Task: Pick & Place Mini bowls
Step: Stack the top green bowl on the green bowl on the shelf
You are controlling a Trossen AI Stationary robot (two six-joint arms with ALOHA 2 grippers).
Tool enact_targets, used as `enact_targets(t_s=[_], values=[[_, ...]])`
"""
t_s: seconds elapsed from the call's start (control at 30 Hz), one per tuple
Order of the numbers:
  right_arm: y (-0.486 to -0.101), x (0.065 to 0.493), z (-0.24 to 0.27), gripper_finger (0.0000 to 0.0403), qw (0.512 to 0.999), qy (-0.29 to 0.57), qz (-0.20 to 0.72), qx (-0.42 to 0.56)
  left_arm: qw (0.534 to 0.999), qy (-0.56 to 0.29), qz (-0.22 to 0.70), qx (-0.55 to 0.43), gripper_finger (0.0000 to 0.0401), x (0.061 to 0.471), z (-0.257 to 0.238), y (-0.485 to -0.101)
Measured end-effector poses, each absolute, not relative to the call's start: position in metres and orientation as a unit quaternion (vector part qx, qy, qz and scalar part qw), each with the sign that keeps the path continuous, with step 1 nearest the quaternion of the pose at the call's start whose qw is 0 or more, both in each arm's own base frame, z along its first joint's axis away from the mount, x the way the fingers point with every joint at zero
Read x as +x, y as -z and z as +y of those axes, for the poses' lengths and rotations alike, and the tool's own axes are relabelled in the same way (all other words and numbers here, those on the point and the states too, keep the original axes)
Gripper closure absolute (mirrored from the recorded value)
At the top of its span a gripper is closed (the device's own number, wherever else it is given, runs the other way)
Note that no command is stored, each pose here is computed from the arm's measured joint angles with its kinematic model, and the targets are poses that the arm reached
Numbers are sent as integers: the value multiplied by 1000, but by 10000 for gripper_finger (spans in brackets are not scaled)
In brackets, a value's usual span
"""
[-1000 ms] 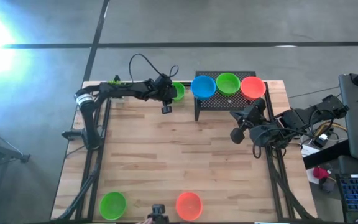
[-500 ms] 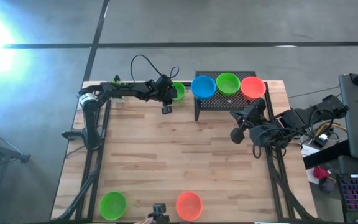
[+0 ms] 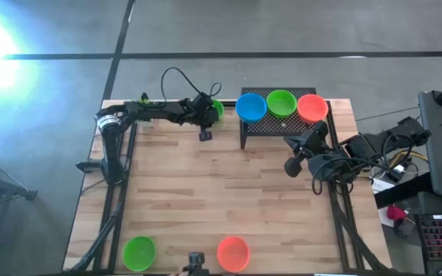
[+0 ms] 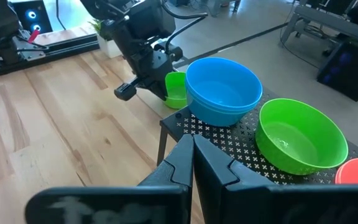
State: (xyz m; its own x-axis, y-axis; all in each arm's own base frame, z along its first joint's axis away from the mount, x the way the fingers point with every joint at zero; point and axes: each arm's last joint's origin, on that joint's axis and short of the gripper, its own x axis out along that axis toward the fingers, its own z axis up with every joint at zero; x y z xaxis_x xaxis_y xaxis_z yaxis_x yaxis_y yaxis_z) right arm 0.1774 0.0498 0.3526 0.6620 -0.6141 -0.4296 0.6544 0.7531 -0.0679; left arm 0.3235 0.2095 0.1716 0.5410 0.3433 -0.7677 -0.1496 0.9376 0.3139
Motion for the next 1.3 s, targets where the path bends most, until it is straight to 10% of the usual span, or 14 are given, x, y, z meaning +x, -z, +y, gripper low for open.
enact_targets(t_s=[0.57, 1.3], values=[[-352, 177, 50, 394, 910, 348, 221, 41, 857, -167, 469, 132, 400, 313, 180, -217], [-354, 180, 51, 391, 914, 319, 247, -50, 830, -197, 351, 387, 401, 321, 24, -305]])
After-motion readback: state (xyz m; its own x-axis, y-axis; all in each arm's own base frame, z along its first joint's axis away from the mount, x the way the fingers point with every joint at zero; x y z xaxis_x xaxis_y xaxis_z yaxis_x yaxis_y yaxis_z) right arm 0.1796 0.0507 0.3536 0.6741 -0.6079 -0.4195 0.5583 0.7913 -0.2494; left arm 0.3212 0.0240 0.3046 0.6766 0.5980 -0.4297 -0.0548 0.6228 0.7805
